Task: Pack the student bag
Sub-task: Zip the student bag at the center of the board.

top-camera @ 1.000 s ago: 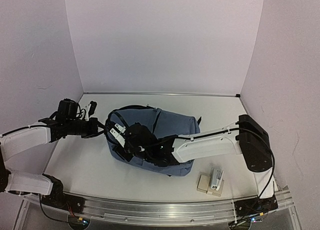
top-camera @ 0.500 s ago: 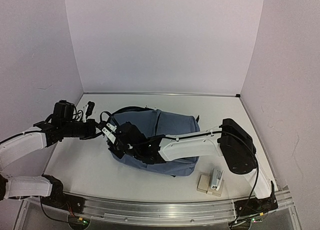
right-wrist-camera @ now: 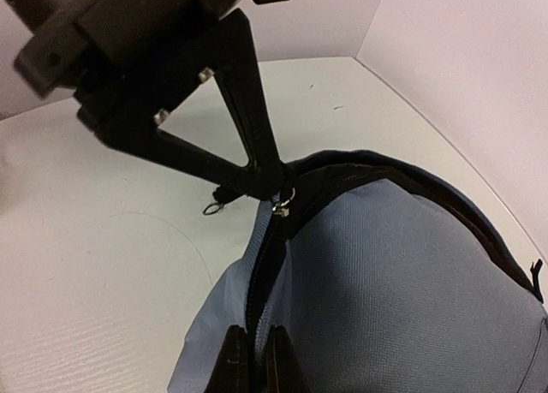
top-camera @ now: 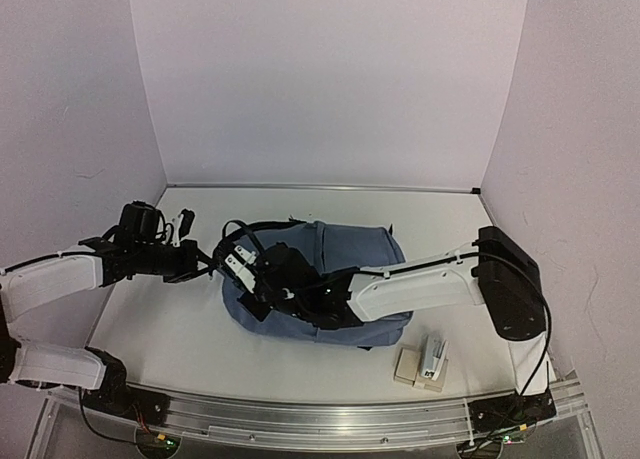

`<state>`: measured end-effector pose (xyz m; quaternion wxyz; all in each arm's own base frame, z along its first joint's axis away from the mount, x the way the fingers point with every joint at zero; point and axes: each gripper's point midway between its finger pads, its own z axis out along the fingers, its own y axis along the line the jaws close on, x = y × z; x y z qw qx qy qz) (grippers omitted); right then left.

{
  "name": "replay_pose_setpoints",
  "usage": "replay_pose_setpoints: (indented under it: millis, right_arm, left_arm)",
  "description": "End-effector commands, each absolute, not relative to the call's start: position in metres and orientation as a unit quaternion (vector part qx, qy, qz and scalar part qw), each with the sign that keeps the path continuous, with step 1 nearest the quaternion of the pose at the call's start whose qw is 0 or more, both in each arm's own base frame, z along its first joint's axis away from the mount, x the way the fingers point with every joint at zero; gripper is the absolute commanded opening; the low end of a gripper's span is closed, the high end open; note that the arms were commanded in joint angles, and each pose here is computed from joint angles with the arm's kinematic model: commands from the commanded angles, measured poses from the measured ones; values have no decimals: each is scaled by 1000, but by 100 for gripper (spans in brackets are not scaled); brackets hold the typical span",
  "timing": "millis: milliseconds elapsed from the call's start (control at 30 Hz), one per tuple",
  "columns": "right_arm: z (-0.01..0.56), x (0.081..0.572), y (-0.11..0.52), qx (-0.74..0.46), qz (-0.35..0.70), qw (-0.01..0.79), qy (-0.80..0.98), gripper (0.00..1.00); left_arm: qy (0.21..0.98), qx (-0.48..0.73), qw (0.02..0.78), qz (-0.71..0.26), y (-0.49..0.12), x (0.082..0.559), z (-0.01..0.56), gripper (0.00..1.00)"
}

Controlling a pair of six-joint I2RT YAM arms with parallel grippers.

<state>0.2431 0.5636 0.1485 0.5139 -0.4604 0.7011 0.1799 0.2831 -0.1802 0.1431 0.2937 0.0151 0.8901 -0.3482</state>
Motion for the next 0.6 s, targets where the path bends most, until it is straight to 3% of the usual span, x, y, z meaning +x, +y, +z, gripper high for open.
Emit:
replay_pose_setpoints:
  millis: [0,167,400,567]
  right_arm:
    - [187,204,548,-459,235,498,697,0]
    - [175,193,533,-458,229,479,713,0]
    - [173,190,517,-448,212,479,724,0]
    - [159,193,512,-452,168,486,729,0]
  left_arm:
    - [859,-42,416,-296,-150,347,186,0]
    - [845,-45,447,-290,-145,361,204,0]
    - [867,-65,429,-243,-125,364,194,0]
    - [860,-29,431,-272,-136,354,214,0]
